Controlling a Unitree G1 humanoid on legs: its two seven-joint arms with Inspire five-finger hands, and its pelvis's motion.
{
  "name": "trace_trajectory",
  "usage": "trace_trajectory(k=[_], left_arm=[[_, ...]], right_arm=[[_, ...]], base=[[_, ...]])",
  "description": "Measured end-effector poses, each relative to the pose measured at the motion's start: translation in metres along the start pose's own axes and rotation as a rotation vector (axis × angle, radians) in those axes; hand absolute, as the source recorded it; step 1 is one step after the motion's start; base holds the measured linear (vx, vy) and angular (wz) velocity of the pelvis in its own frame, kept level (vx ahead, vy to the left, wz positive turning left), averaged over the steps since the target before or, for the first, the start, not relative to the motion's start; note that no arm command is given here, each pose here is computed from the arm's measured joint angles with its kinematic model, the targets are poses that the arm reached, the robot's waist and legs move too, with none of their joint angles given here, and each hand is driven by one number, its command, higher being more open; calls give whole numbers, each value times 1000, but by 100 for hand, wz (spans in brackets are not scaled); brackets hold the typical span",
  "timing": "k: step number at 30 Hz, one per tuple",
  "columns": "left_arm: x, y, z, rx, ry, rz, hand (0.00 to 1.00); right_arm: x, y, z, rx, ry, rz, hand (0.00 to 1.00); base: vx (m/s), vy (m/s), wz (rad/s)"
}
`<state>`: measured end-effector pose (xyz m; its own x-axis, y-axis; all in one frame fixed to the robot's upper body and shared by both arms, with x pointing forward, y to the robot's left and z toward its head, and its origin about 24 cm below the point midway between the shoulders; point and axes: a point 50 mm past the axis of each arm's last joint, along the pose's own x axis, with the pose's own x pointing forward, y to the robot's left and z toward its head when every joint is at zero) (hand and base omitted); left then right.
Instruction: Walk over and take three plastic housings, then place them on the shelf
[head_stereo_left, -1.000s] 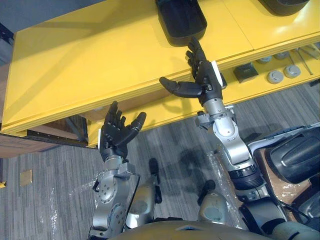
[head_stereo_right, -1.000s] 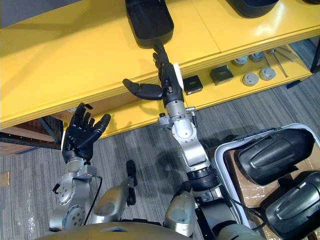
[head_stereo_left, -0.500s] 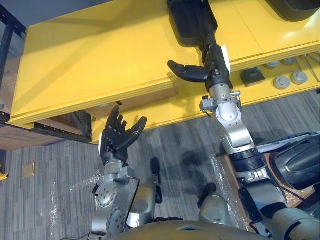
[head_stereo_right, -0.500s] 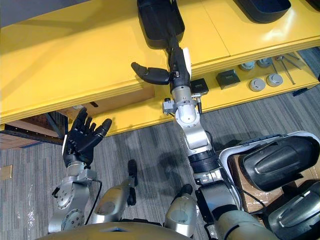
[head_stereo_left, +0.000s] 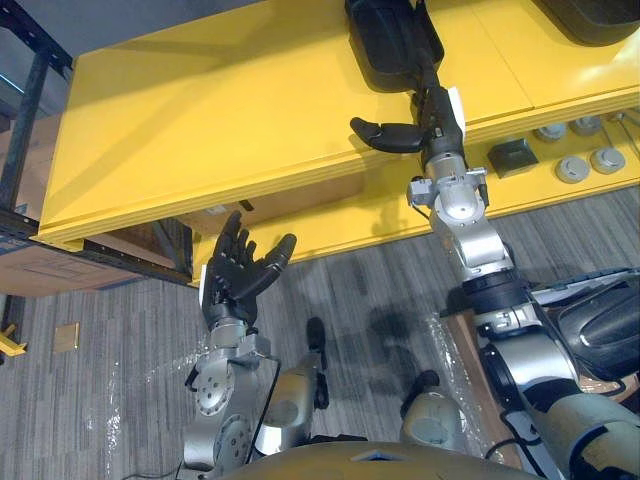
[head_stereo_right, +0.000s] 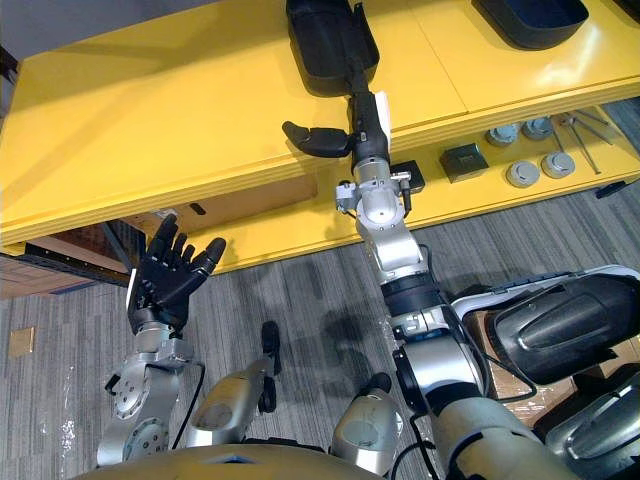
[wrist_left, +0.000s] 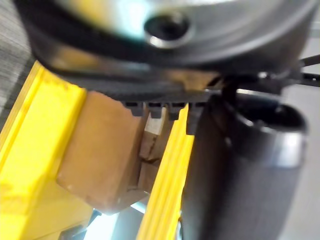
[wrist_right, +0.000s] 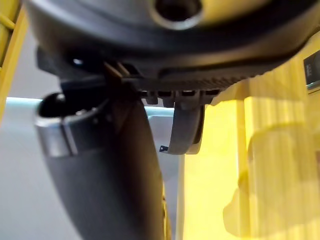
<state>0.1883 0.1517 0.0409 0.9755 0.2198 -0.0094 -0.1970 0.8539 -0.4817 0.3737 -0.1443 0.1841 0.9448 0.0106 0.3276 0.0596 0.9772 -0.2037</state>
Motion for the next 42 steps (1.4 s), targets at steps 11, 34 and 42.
trace_trajectory(k=[11,34,42], left_arm=[[1,-1,0,-1,-2,-8,100],[4,-16,-13,57,68,-226,100],[6,-26,-25,77,162,-289,100]], right_arm=[[14,-12,2,-39,-6,-37,100],[-133,-10,-25,117,-9,16,100],[-188,-81,-61,-57,191,-377,100]], base=[[-15,-30,4],[31,-52,-27],[49,-16,-69]])
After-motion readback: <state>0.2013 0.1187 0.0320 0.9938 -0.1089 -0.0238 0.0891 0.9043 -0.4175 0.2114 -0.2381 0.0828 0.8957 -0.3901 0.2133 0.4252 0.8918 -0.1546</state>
